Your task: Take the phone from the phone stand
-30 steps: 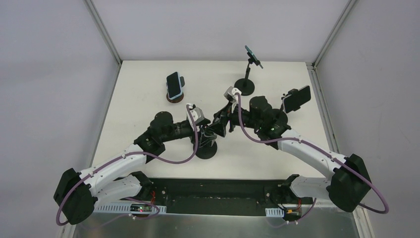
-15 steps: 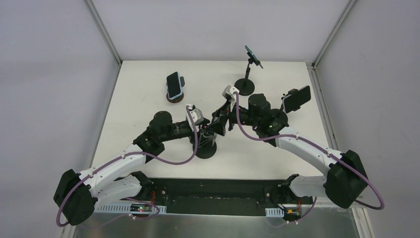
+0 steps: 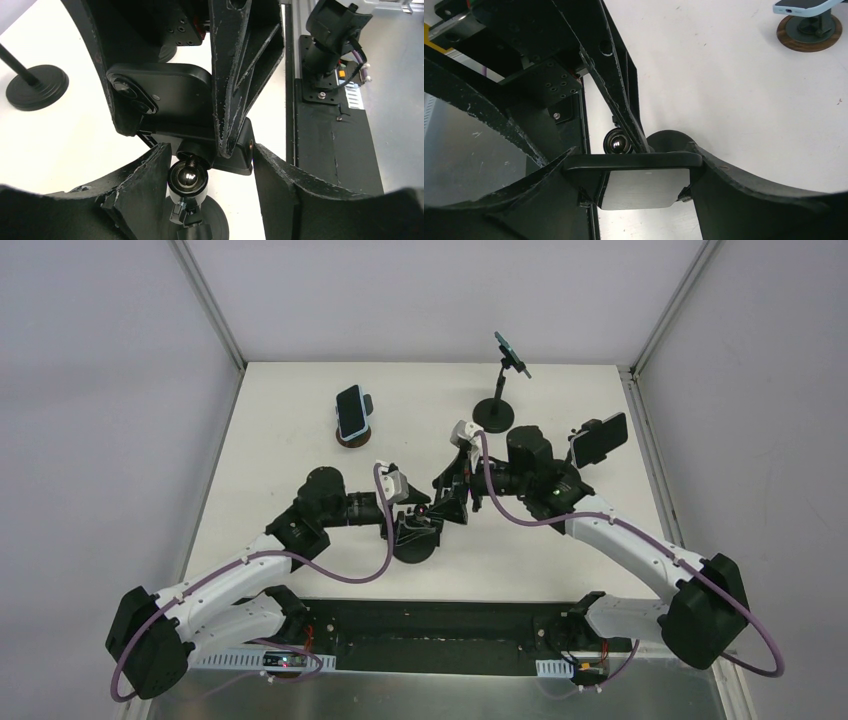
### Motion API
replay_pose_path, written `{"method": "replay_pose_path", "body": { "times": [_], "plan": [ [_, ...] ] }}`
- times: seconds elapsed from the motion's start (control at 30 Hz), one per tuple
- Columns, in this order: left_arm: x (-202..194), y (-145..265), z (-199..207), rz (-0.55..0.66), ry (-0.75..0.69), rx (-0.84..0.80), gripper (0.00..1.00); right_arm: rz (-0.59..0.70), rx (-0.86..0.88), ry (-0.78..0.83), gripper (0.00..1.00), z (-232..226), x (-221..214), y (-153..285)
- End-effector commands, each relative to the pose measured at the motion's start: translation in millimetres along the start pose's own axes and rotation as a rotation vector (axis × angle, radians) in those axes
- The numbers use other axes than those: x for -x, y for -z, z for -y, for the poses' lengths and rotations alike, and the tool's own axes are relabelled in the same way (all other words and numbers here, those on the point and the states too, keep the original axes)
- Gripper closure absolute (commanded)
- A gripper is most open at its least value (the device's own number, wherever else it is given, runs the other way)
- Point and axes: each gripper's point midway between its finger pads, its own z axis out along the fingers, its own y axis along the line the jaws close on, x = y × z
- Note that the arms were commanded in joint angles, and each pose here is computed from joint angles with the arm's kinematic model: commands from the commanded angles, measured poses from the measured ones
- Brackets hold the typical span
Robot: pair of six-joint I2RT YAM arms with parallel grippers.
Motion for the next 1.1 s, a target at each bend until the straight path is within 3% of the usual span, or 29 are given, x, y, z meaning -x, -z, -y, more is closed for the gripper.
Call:
{"method": "replay_pose_path", "body": {
  "times": [0.0,0.5,0.63,0.7,1.0,1.07],
  "plan": [
    [-8,8,65,-0.022,0.081,-0.303,1.0,-0.052,-0.157,0.028,1.0,37,-7,16],
    [-13,6,57,-0.035,0.096,-0.254,0.99,0.017,-0.034,0.007,1.0,-7,4,29],
    [-17,4,50,-0.045,0.116,-0.206,0.65,0.025,-0.023,0.013,1.0,-13,4,27],
    [-18,4,47,-0.047,0.12,-0.187,0.52,0.026,-0.022,0.017,1.0,-15,3,26],
    [-28,-1,44,-0.08,0.157,-0.182,0.42,0.035,-0.009,0.025,1.0,-22,4,24],
    [-29,-2,43,-0.085,0.157,-0.18,0.3,0.037,0.006,0.024,1.0,-26,5,24]
  ]
}}
